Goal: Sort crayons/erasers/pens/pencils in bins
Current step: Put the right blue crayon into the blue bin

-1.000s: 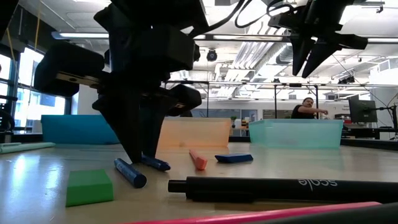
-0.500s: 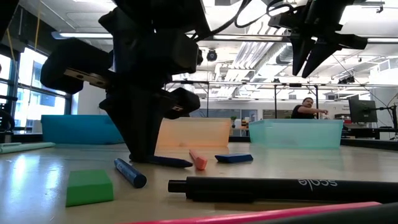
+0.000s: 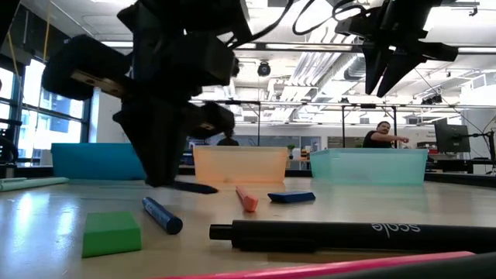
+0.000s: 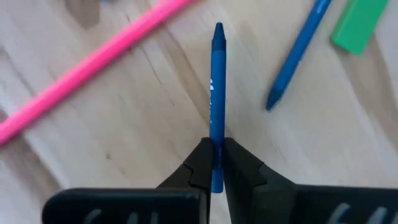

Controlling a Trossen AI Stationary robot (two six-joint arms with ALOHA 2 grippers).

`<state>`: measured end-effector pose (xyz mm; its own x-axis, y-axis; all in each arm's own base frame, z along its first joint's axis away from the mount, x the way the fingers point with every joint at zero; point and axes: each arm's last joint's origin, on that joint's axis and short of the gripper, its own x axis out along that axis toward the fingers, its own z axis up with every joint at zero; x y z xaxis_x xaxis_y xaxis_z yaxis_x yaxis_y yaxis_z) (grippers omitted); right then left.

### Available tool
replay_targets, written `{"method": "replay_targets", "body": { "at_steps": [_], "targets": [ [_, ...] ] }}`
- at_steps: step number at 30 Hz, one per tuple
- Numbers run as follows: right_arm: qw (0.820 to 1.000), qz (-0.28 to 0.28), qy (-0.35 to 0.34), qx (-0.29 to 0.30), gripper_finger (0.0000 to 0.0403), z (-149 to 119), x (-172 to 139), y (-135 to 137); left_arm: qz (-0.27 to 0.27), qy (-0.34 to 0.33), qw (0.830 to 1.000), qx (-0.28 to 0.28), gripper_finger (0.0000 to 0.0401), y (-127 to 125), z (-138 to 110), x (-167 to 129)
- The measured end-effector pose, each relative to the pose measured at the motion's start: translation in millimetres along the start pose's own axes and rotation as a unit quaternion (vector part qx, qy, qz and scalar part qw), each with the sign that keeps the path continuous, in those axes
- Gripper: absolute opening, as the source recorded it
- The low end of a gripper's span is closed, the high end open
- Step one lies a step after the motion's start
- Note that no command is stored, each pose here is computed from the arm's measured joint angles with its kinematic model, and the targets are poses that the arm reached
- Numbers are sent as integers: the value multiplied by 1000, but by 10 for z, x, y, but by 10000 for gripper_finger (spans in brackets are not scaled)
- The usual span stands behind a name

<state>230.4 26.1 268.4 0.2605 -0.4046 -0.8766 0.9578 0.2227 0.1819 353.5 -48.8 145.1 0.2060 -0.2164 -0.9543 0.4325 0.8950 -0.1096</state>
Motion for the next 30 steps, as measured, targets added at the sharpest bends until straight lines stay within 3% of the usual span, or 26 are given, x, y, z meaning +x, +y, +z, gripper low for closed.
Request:
{"method": "replay_targets", "body": {
  "at_steps": [9, 16, 26, 30],
  "targets": [
    [1000, 9, 3, -9, 87, -1, 0, 17, 2, -19, 1000, -10, 8, -54, 3, -256],
    [1000, 17, 2, -10, 87, 1, -1, 35, 24, -86, 995, -45, 8, -38, -23, -753],
    [1000, 21, 1, -10, 87, 2, -2, 43, 90, -198, 968, -122, 8, 210, -393, -1677],
    [1000, 22, 1, -9, 87, 2, -2, 46, 143, -218, 952, -162, 8, 326, -631, -1962]
  ]
}}
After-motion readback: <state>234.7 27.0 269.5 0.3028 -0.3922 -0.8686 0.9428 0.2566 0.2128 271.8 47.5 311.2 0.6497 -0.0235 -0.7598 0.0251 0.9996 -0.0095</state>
